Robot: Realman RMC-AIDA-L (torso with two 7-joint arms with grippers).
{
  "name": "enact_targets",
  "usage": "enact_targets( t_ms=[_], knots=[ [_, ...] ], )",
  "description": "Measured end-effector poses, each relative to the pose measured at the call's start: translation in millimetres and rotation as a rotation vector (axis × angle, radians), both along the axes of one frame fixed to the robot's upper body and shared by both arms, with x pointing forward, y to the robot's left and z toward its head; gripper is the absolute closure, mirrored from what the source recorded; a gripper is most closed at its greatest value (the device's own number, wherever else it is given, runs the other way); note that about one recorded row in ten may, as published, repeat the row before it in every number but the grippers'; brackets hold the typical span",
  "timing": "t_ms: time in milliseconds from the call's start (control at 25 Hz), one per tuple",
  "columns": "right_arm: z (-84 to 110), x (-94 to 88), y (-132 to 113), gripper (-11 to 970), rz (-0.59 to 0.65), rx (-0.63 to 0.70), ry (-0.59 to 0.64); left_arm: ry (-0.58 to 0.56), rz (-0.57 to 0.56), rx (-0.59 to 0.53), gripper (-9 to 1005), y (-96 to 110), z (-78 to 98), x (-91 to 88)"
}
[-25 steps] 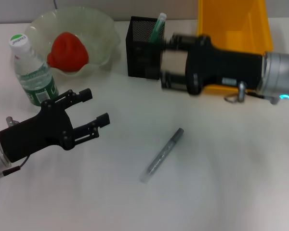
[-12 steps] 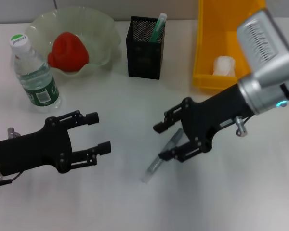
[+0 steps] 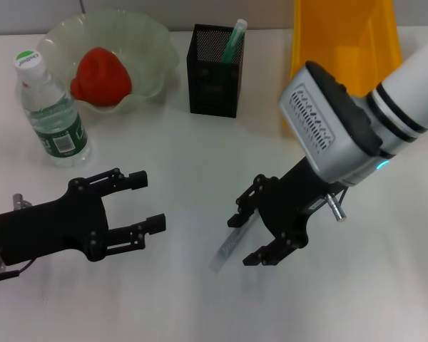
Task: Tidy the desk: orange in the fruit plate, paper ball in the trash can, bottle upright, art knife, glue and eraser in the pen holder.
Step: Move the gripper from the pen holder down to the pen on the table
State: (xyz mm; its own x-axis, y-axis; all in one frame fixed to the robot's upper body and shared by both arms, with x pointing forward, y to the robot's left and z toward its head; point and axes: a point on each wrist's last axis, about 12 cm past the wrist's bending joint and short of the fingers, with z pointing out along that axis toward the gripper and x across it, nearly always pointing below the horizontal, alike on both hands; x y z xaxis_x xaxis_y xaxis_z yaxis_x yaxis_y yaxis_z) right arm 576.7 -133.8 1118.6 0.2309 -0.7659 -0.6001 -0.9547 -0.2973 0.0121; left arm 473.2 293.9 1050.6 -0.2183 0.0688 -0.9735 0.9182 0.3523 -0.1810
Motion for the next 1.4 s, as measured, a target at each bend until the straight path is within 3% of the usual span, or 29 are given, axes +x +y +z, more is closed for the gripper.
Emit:
enact_targets(
  t_ms=[760, 880, 1400],
  knots=[
    [-14.2, -3.0, 19.4, 415, 0.071, -0.064, -0.098, 0.000, 0.011, -0.010, 209, -3.1, -0.9, 0.5],
    [-15.4, -3.5, 20.4, 551, 0.071, -0.064, -0.102, -0.003, 0.017, -0.014, 209, -3.2, -0.5, 1.2],
    [-18.2, 0.3, 20.2, 712, 0.042, -0.060, -0.136, -0.006, 0.017, -0.017, 209, -4.2, 0.1, 2.2]
  ],
)
